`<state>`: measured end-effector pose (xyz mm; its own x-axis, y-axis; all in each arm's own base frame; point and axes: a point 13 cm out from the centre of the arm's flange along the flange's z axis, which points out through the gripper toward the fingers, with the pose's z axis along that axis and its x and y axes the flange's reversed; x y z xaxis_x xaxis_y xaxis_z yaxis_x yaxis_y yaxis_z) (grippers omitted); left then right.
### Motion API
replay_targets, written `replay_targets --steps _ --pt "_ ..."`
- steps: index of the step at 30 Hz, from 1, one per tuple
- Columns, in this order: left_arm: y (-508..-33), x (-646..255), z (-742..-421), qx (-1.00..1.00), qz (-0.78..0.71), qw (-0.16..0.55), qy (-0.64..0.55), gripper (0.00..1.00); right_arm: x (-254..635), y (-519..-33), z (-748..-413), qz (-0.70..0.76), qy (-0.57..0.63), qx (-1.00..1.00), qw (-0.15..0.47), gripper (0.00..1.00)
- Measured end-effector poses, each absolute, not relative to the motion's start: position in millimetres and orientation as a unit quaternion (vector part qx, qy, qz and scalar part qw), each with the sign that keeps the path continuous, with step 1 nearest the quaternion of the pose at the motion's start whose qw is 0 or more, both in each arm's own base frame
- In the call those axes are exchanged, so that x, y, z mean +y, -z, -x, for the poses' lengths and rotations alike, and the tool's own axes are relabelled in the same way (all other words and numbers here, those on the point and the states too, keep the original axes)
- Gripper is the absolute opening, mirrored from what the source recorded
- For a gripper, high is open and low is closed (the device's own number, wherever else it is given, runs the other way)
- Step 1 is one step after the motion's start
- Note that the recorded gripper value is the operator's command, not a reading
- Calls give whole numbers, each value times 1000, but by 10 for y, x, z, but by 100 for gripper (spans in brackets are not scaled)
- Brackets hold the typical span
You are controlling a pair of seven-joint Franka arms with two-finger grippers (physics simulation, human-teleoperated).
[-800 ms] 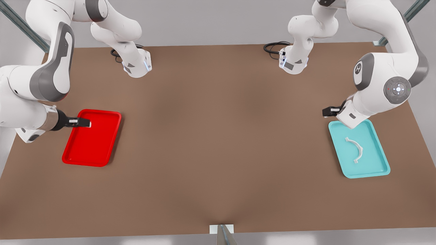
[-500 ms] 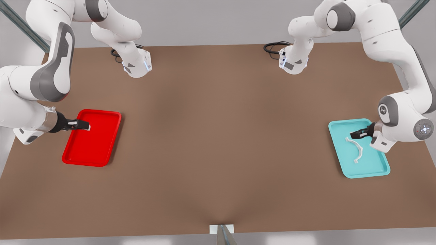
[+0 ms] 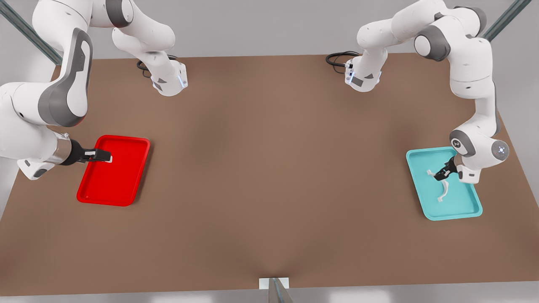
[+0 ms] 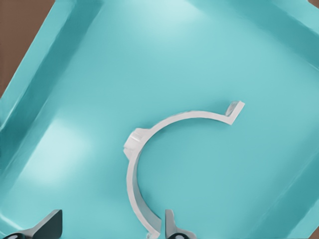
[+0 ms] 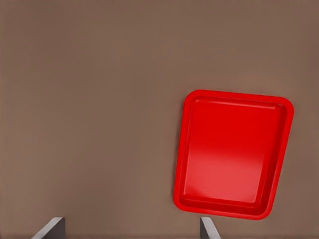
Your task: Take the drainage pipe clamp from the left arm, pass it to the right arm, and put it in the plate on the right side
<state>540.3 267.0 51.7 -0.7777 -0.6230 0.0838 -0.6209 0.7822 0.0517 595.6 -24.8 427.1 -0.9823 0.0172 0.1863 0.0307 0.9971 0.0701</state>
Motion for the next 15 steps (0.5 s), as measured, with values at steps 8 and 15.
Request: replay_targets --steps 8,15 --pt "-325 2733 -5387 -938 -344 27 18 90 -249 -4260 -5950 11 37 -995 95 100" --pt "-289 2736 -5351 -938 -346 26 22 67 -246 -4245 -5932 10 36 -994 98 100"
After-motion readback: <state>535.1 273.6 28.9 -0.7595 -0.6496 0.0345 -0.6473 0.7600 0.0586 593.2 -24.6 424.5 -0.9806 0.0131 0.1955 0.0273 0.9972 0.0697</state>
